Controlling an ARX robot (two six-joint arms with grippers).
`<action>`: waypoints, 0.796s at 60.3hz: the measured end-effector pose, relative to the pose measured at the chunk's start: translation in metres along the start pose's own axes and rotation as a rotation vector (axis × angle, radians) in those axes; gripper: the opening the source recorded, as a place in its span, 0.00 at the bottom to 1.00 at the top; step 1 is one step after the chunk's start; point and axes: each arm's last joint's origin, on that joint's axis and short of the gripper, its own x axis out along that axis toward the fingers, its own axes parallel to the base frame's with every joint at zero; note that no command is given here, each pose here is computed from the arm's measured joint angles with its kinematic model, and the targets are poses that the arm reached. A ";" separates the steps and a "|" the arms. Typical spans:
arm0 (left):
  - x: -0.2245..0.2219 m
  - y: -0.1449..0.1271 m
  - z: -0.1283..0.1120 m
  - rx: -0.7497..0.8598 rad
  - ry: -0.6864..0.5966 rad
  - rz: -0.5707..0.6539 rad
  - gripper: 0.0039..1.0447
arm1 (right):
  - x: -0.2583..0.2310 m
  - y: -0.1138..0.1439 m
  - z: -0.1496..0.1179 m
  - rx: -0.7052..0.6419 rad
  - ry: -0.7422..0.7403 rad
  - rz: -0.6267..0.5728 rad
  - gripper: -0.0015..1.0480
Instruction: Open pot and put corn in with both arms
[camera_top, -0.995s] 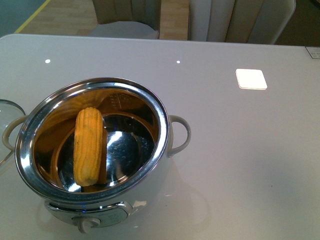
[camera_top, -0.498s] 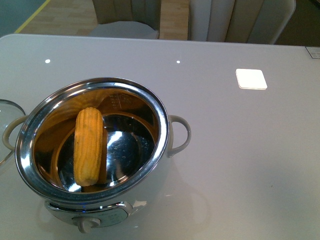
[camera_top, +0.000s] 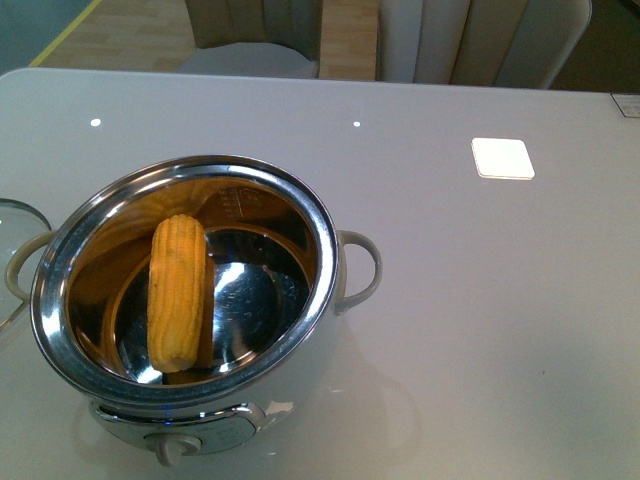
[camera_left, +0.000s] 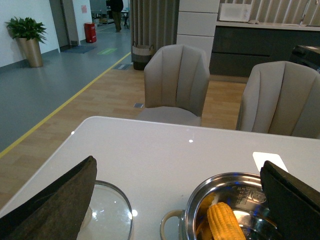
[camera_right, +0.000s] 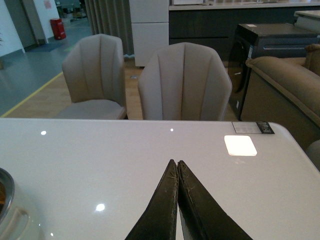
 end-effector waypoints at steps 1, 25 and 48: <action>0.000 0.000 0.000 0.000 0.000 0.000 0.93 | -0.001 0.000 0.000 0.000 0.001 0.000 0.02; 0.000 0.000 0.000 0.000 0.000 0.000 0.93 | -0.011 0.000 -0.003 0.000 0.006 0.000 0.03; 0.000 0.000 0.000 0.000 0.000 0.000 0.93 | -0.011 0.000 -0.003 -0.001 0.006 0.000 0.67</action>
